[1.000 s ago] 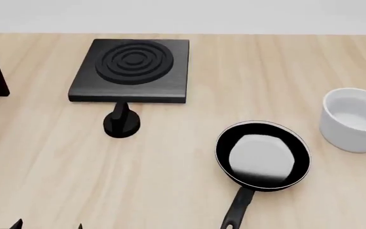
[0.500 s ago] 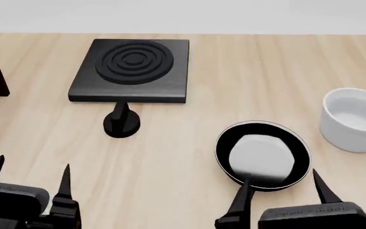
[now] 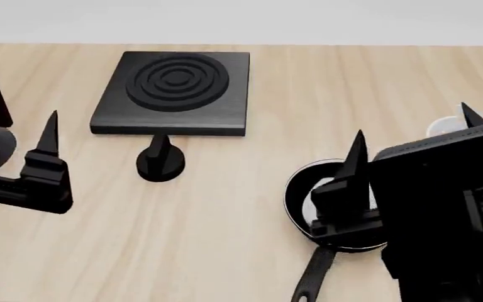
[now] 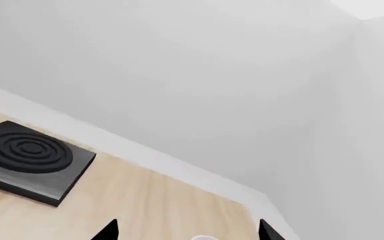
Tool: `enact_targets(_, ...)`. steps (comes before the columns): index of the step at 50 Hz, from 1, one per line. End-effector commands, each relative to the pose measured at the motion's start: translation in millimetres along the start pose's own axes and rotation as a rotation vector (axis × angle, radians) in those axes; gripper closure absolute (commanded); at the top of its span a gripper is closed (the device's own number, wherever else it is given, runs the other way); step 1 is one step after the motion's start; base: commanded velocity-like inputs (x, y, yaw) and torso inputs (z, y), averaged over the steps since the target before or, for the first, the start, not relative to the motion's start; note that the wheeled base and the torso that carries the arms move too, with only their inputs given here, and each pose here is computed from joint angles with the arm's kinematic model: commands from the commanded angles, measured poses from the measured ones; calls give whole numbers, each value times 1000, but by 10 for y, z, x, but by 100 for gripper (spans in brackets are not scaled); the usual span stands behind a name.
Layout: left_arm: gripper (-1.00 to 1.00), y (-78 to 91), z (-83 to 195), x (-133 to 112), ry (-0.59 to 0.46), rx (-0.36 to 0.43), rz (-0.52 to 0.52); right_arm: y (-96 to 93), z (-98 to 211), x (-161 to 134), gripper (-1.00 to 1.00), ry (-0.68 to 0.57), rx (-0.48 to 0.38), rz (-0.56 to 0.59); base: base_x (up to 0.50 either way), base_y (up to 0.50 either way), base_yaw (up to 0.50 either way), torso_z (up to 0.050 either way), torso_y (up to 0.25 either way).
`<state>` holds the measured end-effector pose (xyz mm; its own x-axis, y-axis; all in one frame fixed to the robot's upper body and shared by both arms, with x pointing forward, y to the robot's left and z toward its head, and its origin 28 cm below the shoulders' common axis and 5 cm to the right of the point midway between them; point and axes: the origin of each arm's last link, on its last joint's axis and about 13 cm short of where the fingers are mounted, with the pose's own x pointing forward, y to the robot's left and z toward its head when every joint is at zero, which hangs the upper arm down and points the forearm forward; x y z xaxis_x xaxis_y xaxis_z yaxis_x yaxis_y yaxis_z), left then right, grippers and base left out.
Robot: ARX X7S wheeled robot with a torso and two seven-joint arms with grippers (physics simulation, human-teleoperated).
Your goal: Put the frying pan under the cabinet shelf.
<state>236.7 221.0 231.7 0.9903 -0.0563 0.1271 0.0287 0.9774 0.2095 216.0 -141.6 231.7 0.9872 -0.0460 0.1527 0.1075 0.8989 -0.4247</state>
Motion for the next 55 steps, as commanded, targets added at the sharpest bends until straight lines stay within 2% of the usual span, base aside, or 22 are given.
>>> enact_targets(1, -100, 113, 432, 86, -34, 21, -11, -271, 361, 149, -100, -21, -54, -30, 0, 0, 0, 0, 0)
enact_targets(6, -100, 178, 574, 132, -51, 25, -2, -384, 602, 179, -100, -45, -93, -59, 0, 0, 0, 0, 0)
enact_targets(11, -100, 191, 757, 130, -55, 41, -14, -489, 833, 176, -100, -58, -94, -75, 0, 0, 0, 0, 0)
enact_targets(20, -100, 186, 991, 85, -92, 66, -12, -568, 1025, 202, -100, -101, -120, -97, 0, 0, 0, 0, 0)
enact_targets(21, -100, 185, 991, 81, -92, 67, -14, -571, 1035, 200, -100, -112, -148, -99, 0, 0, 0, 0, 0)
enact_targets(26, -100, 201, 996, 100, -94, 73, -5, -579, 1070, 191, -100, -127, -165, -107, 16, 342, 0, 0, 0)
enact_targets(55, -100, 230, 993, 111, -106, 86, 9, -616, 1147, 136, -100, -150, -155, -103, 32, 500, 0, 0, 0)
